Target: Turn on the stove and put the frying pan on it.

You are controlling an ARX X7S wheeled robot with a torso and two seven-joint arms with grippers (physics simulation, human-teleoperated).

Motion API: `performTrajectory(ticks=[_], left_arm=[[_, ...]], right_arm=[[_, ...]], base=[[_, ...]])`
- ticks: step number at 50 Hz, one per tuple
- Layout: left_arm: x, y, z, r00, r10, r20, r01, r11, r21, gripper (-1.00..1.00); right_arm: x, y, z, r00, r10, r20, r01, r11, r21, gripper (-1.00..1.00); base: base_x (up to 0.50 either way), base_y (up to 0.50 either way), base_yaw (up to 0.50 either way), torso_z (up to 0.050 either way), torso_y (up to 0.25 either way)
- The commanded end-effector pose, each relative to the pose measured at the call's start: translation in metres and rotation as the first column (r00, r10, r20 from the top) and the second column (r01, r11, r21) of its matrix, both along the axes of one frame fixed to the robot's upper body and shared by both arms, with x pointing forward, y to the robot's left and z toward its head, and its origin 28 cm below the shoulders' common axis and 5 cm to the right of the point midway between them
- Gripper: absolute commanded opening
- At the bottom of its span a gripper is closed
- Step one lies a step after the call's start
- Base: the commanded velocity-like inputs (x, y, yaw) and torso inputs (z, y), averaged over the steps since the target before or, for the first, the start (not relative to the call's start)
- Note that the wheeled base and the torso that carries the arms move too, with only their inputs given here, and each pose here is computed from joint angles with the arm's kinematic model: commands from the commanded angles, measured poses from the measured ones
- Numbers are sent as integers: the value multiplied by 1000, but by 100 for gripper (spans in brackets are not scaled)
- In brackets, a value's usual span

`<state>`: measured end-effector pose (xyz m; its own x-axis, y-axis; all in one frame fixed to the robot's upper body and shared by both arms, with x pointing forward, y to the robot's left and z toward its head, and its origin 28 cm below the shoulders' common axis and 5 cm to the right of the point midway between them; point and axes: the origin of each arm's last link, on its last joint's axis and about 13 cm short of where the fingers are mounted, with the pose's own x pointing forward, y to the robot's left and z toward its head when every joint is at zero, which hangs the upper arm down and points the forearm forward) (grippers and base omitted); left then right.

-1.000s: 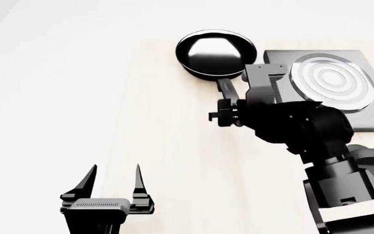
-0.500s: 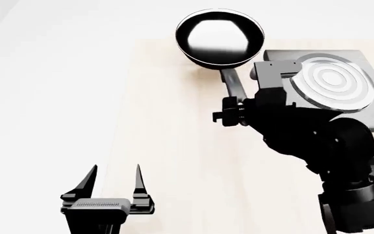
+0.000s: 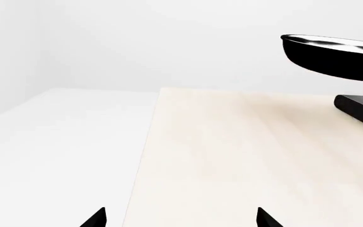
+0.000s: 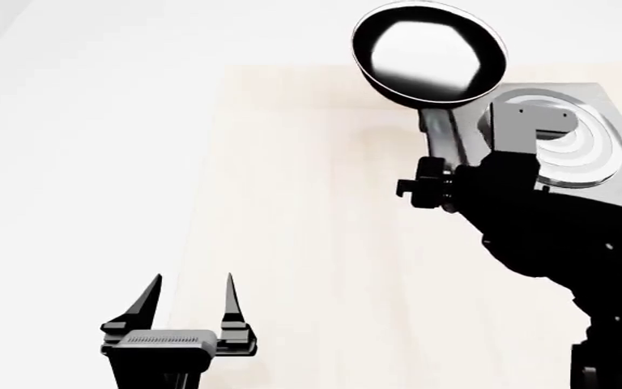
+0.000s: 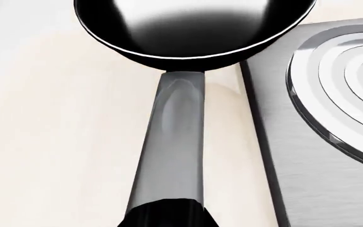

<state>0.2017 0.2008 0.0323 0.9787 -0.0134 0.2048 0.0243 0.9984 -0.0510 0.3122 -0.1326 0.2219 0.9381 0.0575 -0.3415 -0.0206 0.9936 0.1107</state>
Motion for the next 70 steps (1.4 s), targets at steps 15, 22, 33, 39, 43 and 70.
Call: performTrajectory(ticks=[15, 22, 33, 39, 43, 70], left_arm=[[0, 0, 0, 1000, 1, 1, -1, 1000, 0, 100], [0, 0, 0, 1000, 1, -1, -1, 1000, 0, 100], [-1, 0, 1, 1000, 1, 0, -1, 1000, 0, 100], [-1, 0, 0, 1000, 0, -1, 0, 1000, 0, 100], [-1, 0, 1, 1000, 1, -1, -1, 1000, 0, 100], [0, 0, -1, 1000, 1, -4, -1, 1000, 2, 100]], right_arm=[[-28, -51, 12, 973, -230, 25, 229, 973, 34, -100], [-32, -62, 9, 962, -272, 10, 272, 961, 43, -100], [-39, -75, 2, 943, -331, -6, 331, 943, 31, -100], [-40, -80, -3, 935, -355, -15, 355, 934, 30, -100], [-38, -83, -4, 930, -366, -23, 367, 930, 32, -100], [-29, -94, -21, 916, -397, -61, 400, 915, 51, -100]], base=[[0, 0, 0, 0, 3], [0, 0, 0, 0, 1], [0, 0, 0, 1, 3], [0, 0, 0, 0, 2], [0, 0, 0, 2, 2], [0, 0, 0, 0, 2]])
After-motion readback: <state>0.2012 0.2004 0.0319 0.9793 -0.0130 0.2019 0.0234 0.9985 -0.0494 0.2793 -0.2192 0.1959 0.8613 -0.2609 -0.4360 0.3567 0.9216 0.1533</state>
